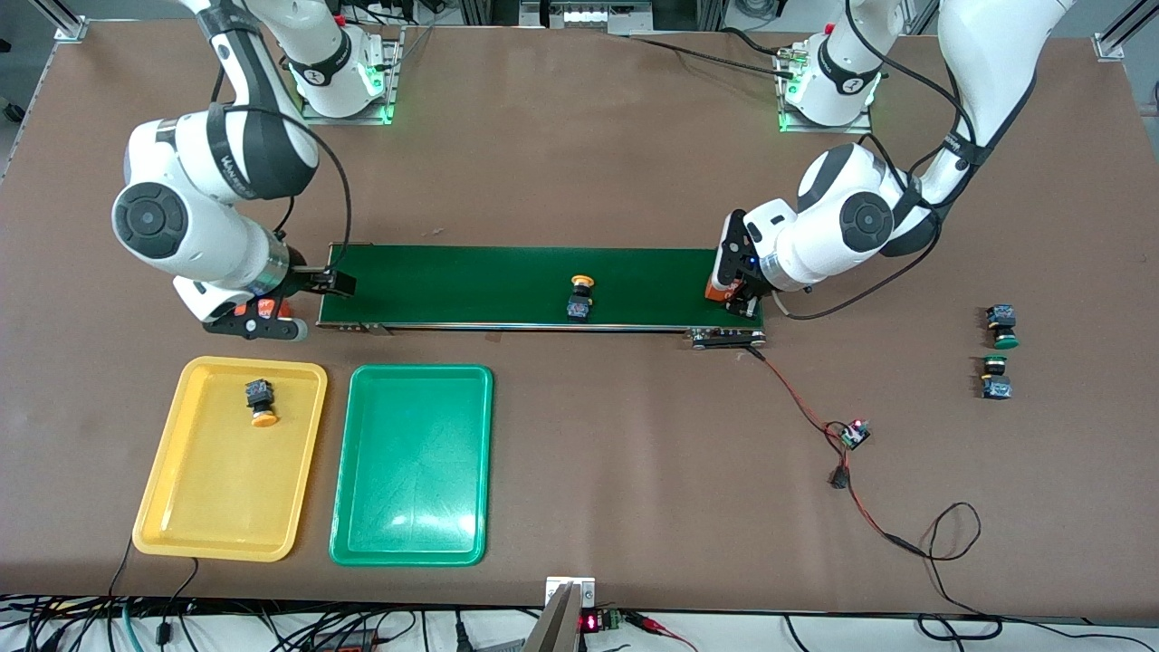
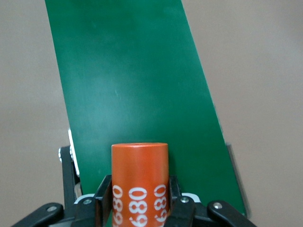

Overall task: Sort buttons by color to trays
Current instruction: 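Lower the orange cylinder onto the belt end with the left gripper and release, then move the right gripper to a yellow button while the left gripper reaches green buttons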

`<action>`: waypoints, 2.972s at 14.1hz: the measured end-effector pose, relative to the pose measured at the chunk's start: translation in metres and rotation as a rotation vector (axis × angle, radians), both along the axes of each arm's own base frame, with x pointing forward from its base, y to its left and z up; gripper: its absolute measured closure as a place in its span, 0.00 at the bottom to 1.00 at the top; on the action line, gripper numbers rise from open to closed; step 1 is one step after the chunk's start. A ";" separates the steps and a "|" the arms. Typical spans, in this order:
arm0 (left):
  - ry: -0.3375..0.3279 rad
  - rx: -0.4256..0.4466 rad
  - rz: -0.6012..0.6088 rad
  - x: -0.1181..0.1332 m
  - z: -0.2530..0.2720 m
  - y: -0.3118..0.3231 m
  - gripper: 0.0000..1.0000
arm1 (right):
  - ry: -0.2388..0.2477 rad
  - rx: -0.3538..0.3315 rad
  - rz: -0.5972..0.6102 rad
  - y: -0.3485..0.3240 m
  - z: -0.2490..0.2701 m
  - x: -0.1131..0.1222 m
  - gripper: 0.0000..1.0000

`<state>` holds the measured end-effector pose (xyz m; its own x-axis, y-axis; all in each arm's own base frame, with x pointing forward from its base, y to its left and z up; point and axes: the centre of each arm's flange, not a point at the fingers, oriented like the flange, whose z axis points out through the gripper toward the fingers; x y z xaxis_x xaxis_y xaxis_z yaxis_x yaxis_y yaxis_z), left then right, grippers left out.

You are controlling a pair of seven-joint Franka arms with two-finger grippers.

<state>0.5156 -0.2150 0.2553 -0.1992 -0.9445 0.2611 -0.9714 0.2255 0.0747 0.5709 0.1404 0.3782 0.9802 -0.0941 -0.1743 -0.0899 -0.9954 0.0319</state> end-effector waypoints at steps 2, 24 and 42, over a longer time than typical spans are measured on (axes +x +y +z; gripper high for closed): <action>0.007 0.003 0.007 0.002 -0.005 0.006 0.50 | -0.007 -0.001 0.003 0.015 0.007 -0.006 0.00; 0.051 0.188 0.591 0.067 0.154 0.232 0.00 | -0.265 0.066 0.076 0.071 0.026 -0.094 0.00; 0.345 0.298 1.309 0.018 -0.025 0.506 0.00 | -0.247 0.054 0.180 0.003 0.025 -0.072 0.00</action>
